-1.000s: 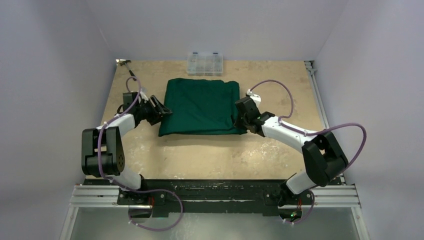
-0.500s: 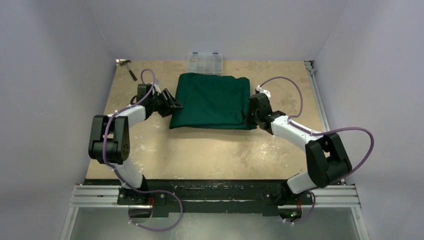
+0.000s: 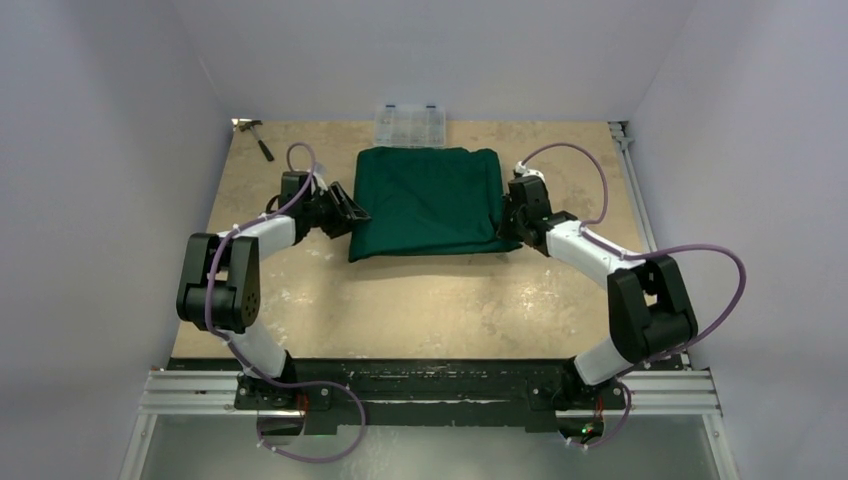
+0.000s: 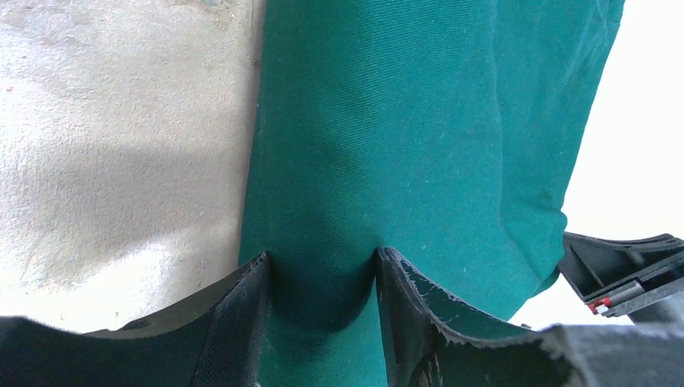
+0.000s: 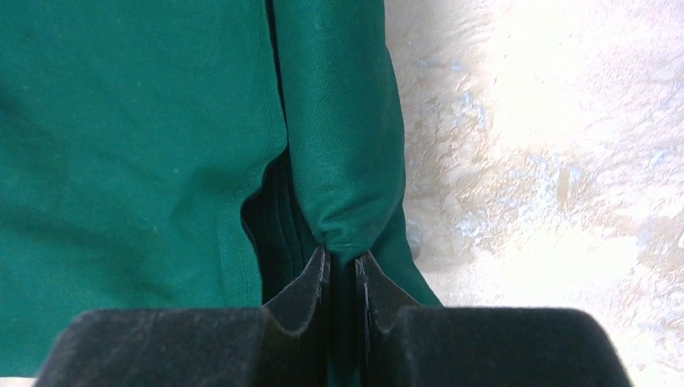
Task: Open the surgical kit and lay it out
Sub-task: Move the surgical kit at the center of the board, then open the surgical kit at the center of the board.
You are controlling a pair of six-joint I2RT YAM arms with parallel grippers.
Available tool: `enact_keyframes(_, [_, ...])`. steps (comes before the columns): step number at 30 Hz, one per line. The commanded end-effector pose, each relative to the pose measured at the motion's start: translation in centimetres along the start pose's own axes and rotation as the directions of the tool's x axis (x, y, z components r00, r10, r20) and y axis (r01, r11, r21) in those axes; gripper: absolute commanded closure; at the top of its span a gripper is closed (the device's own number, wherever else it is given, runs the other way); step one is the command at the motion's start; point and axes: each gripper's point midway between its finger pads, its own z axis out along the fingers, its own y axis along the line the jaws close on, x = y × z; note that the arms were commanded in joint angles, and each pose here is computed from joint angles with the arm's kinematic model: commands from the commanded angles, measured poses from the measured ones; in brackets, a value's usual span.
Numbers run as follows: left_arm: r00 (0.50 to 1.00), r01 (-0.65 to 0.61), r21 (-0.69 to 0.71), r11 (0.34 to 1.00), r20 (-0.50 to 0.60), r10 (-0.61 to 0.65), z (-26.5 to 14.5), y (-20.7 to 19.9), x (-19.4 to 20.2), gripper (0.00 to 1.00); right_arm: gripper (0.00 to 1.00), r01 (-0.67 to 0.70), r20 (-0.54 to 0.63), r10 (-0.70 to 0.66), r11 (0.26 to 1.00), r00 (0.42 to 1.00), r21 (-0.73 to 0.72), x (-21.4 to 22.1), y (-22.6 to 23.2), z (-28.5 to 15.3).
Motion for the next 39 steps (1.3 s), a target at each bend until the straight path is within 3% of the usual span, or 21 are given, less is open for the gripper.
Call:
enact_keyframes(1, [0.997, -0.04, 0.0, 0.999, -0.066, 0.039, 0.2, -1.1, 0.9, 0.51, 0.92, -0.001, -0.044, -0.003, 0.996, 0.999, -0.093, -1.3, 2.9, -1.1])
enact_keyframes(4, [0.991, -0.126, -0.057, 0.99, -0.042, 0.124, -0.4, -1.6, -1.2, 0.49, 0.61, -0.097, -0.033, 0.096, 0.994, 0.995, -0.052, -2.3, 2.7, -2.9])
enact_keyframes(6, [0.984, -0.18, -0.109, 0.978, -0.025, 0.179, -0.9, -1.7, -2.6, 0.46, 0.47, -0.135, 0.005, 0.135, 0.991, 0.991, -0.007, -3.3, 2.0, -4.3])
enact_keyframes(9, [0.969, -0.245, -0.161, 0.956, -0.017, 0.245, -1.6, -2.1, -4.4, 0.42, 0.35, -0.155, 0.056, 0.151, 0.985, 0.987, 0.071, -5.1, 0.8, -6.2])
enact_keyframes(15, [0.942, -0.329, -0.172, 0.929, 0.014, 0.336, -3.3, -4.1, -6.5, 0.32, 0.26, -0.115, 0.134, 0.102, 0.989, 0.986, 0.098, -8.5, 0.5, -9.5])
enact_keyframes(21, [0.872, -0.481, 0.01, 0.877, 0.105, 0.477, -4.4, -10.9, -5.2, 0.27, 0.27, -0.158, 0.176, 0.146, 0.986, 0.973, 0.054, -8.9, 0.5, -11.1])
enact_keyframes(23, [0.846, -0.529, 0.077, 0.845, 0.123, 0.518, -3.9, -13.6, -3.3, 0.29, 0.29, -0.179, 0.149, 0.173, 0.983, 0.974, 0.031, -8.0, 0.3, -11.0])
enact_keyframes(30, [0.675, -0.737, 0.181, 0.651, 0.142, 0.724, -0.3, -21.3, 6.4, 0.31, 0.36, -0.306, 0.009, 0.306, 0.95, 0.952, 0.064, -4.6, -2.0, -10.0])
enact_keyframes(39, [0.544, -0.839, 0.096, 0.536, 0.129, 0.829, 5.4, -23.2, 14.4, 0.4, 0.44, -0.453, -0.01, 0.465, 0.867, 0.885, 0.209, -1.1, -7.6, -9.4])
